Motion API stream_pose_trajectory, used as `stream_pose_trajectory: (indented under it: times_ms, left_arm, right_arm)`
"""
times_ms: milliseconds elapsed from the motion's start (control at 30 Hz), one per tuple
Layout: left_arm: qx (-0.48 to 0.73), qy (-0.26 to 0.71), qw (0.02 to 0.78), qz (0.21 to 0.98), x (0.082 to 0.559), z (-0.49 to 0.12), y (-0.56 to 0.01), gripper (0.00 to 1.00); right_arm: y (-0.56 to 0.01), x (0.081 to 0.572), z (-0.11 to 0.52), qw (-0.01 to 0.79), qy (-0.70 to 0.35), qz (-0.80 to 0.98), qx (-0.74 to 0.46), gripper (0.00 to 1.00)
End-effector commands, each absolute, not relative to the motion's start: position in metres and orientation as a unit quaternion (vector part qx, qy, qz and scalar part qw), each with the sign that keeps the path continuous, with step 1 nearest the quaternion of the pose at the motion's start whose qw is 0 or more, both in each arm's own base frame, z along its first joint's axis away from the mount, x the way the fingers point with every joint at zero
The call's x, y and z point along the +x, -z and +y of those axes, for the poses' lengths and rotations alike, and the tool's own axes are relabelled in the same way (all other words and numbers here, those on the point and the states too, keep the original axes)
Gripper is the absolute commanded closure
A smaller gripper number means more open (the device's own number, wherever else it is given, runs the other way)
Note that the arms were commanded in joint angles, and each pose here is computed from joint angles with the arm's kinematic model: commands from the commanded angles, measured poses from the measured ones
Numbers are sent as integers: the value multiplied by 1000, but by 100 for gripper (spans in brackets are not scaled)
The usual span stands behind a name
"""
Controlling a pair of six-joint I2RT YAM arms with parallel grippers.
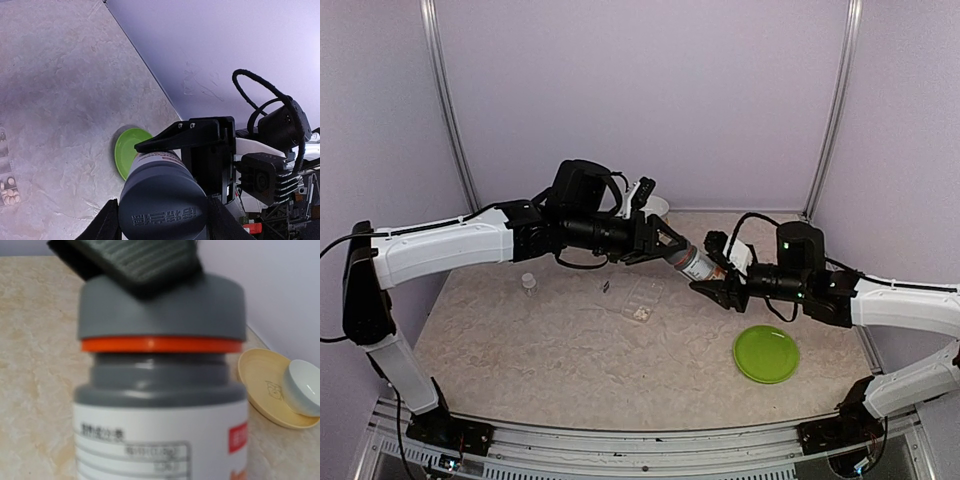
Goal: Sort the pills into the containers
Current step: Screw the lid of the pill bottle onto the pill bottle.
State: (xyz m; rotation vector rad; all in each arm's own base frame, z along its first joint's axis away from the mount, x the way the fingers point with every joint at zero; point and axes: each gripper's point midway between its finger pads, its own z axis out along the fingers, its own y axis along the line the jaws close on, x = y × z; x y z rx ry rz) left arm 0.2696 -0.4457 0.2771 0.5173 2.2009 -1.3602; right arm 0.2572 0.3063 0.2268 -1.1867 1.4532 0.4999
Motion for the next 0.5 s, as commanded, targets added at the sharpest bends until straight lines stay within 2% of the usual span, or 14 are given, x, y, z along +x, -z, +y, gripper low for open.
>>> stream_pose_trajectory:
  times_ms: [0,167,467]
  left_arm:
    - [198,497,236,811,271,-448,-259,55]
    - [265,505,282,771,260,-449,-273,56]
    - [387,527,302,694,230,-445,-277,61]
  right_arm:
    - [-270,249,315,613,-224,571,-499,76]
    - [-279,236,324,582,-292,579,-490,76]
    - [-295,206,334,514,-406,586,-477,80]
